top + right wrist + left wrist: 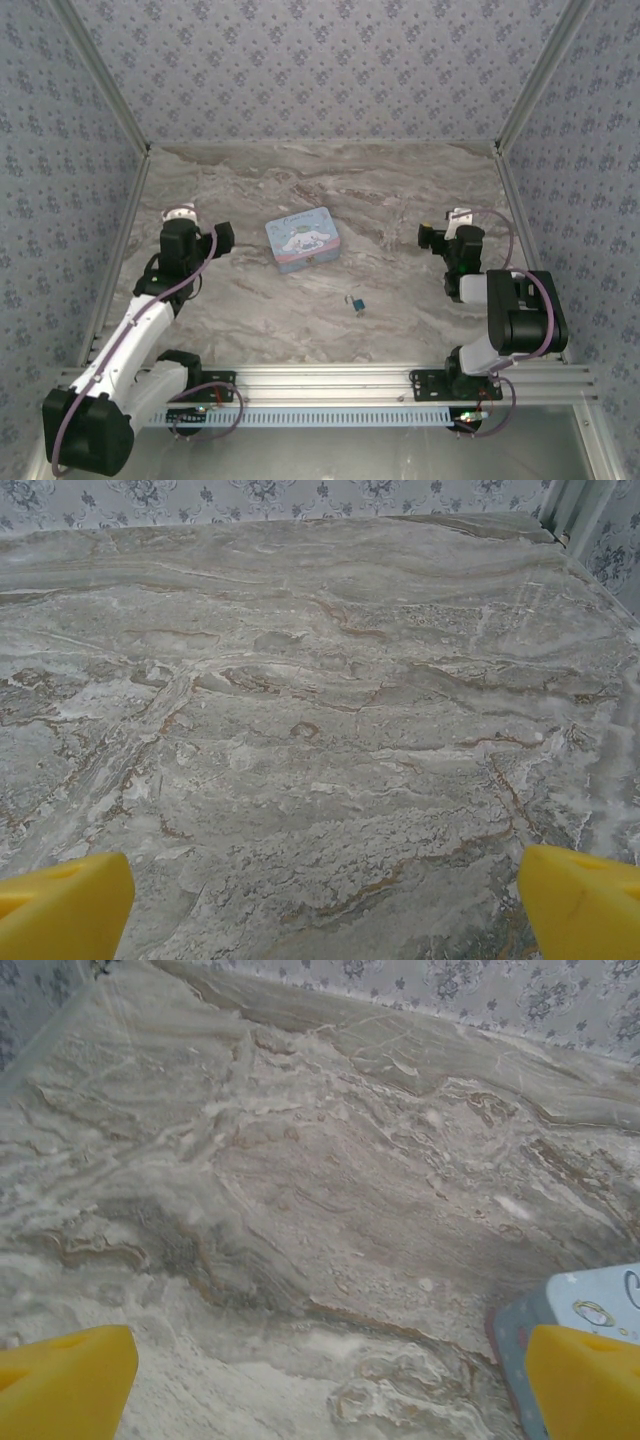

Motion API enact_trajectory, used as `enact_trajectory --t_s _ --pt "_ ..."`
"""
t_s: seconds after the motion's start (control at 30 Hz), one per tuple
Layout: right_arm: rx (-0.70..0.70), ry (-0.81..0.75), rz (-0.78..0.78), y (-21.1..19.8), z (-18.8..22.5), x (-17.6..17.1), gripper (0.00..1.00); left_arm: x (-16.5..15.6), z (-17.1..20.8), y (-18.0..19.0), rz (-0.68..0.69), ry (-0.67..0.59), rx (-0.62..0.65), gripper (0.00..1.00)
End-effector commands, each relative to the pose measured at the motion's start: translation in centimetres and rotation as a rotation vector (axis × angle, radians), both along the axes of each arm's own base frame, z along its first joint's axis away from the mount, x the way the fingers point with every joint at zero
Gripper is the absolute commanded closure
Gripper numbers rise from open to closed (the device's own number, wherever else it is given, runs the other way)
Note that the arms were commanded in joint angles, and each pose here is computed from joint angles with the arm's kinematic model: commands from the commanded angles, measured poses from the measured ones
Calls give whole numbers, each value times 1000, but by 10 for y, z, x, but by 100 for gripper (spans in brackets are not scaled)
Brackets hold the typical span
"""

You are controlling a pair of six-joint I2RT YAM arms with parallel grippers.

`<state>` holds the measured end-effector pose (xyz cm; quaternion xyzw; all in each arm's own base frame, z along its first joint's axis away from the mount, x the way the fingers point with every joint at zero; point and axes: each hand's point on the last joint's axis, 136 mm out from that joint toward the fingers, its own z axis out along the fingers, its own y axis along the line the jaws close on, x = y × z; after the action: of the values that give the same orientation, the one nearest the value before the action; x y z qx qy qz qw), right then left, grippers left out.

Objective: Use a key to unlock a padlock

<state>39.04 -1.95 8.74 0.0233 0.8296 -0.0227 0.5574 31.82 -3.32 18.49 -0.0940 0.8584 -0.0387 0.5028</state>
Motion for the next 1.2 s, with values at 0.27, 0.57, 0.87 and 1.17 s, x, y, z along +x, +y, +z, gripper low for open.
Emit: enact_trajectory --t_s 0.27,0.57,0.87,1.17 --pt "-23 25 -9 -1 -5 -1 0 13 -30 28 51 9 238 1" --pt "-23 23 -9 -1 -5 0 0 30 -55 32 27 -25 274 1" --pt "-23 24 -9 -1 -5 0 0 39 -66 19 -66 -129 293 1" --pt "-23 23 -9 -1 -4 0 0 54 -69 25 -100 -239 255 1"
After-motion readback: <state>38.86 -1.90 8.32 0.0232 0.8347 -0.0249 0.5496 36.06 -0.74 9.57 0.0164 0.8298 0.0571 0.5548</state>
